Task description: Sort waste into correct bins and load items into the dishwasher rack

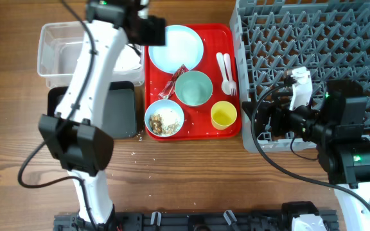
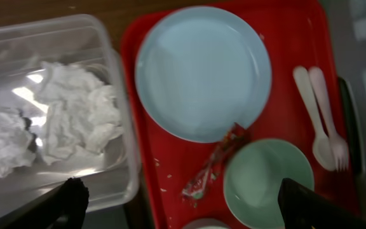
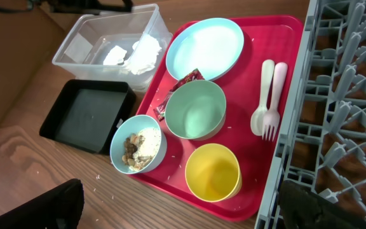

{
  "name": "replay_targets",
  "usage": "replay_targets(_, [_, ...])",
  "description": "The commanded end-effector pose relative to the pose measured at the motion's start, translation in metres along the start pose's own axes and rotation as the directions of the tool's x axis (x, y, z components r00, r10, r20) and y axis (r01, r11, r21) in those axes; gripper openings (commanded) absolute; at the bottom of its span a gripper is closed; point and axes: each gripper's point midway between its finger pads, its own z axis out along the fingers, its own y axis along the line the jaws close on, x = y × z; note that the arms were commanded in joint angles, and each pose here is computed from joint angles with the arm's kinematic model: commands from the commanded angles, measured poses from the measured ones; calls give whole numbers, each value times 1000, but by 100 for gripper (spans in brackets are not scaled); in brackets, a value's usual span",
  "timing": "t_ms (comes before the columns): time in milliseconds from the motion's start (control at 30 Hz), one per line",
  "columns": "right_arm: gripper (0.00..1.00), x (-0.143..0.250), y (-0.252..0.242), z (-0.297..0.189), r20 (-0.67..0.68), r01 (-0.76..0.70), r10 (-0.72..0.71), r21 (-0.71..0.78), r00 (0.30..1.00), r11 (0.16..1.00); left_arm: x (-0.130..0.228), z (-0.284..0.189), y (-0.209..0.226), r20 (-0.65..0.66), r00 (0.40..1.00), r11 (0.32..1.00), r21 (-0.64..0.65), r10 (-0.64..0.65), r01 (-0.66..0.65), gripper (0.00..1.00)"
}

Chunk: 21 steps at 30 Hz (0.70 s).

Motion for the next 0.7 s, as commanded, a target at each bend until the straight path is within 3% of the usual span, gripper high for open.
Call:
replay_targets(0, [100, -6, 5, -3, 11, 4, -3, -14, 1000, 1000, 28, 39, -40, -101, 957, 961, 80, 271, -264, 95])
replay_targets(300, [100, -4, 5, -3, 6, 0, 0, -13, 1000, 1000, 53, 130, -53, -202, 932, 953, 113, 300, -283, 83])
replay_targets(400, [100, -4, 5, -3, 6, 0, 0, -13, 1000, 1000, 66, 138, -66, -223, 910, 930, 206, 349, -306, 76])
replay_targets(667, [100, -4, 5, -3, 5, 0, 0, -13, 1000, 1000, 63, 146, -67, -212, 913, 930, 206, 347, -306, 59])
